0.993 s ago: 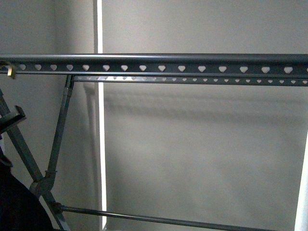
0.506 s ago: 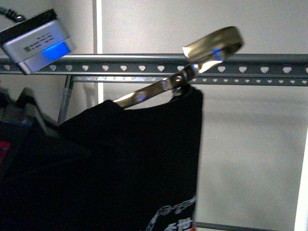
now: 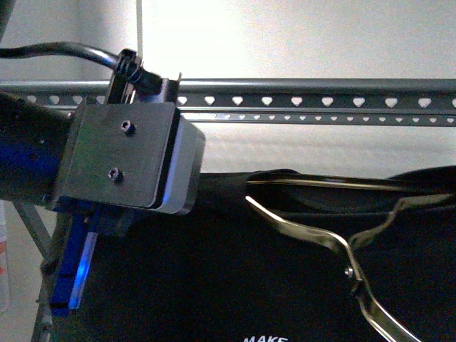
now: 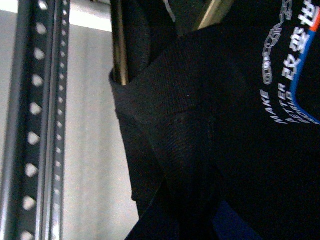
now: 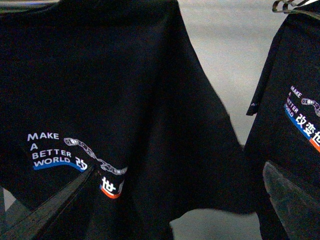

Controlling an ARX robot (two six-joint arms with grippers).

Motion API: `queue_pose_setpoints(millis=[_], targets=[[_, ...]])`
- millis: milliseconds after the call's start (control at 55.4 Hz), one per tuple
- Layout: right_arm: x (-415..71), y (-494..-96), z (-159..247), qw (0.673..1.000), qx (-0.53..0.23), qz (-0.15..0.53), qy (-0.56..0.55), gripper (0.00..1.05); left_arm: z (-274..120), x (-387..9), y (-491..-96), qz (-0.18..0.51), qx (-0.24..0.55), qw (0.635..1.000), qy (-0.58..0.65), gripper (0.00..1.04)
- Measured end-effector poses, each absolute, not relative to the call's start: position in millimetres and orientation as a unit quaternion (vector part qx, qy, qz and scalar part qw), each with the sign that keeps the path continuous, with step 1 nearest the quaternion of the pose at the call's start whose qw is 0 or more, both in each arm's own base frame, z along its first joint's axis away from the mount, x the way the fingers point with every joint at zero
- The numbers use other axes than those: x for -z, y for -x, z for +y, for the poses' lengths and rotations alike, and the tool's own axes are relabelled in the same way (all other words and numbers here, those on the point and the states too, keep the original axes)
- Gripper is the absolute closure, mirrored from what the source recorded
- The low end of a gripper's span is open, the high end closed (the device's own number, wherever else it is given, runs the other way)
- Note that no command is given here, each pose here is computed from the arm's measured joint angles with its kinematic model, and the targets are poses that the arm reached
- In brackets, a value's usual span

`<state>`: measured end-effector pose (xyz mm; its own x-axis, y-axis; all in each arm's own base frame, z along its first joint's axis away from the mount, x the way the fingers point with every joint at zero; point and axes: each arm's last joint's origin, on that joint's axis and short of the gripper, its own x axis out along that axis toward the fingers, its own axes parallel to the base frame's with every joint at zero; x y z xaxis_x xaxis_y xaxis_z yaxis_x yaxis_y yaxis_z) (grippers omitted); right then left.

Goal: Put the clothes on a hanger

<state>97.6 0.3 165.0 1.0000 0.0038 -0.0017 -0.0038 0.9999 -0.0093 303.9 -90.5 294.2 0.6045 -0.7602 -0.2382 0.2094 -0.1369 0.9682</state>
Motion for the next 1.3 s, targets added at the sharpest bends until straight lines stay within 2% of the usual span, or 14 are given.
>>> queue_pose_setpoints(millis=[217,813,885,975,1048,1138,1210,1300], targets=[[-165,-98,0,1.0,-0.002,0.001,0.005,0.07,-102,-296,-310,-0.242,0.39,0.599,-0.656,1.01],[-165,-98,0,1.0,-0.002,0.001,0.005,0.07,-105,-295,-315,-0.257,0.379,0.595,-0.661,1.01],[-165,-98,0,0.999,-0.041,0.031,0.001,0.07,-105,-295,-315,-0.257,0.379,0.595,-0.661,1.01],[-169,-100,-6,0.984,-0.126,0.123,-0.01,0.07,-105,-295,-315,-0.256,0.378,0.595,-0.662,1.01],[-176,-107,-15,0.979,-0.154,0.135,-0.002,0.07,-106,-295,-314,-0.257,0.378,0.595,-0.661,1.01],[-208,-132,-38,0.978,-0.15,0.086,0.118,0.07,-106,-295,-314,-0.258,0.379,0.594,-0.661,1.01],[-231,-154,-49,0.956,-0.142,0.036,0.254,0.07,-105,-295,-315,-0.256,0.378,0.595,-0.662,1.01],[-257,-184,-56,0.889,-0.153,-0.022,0.43,0.07,-105,-295,-315,-0.256,0.377,0.595,-0.662,1.01]])
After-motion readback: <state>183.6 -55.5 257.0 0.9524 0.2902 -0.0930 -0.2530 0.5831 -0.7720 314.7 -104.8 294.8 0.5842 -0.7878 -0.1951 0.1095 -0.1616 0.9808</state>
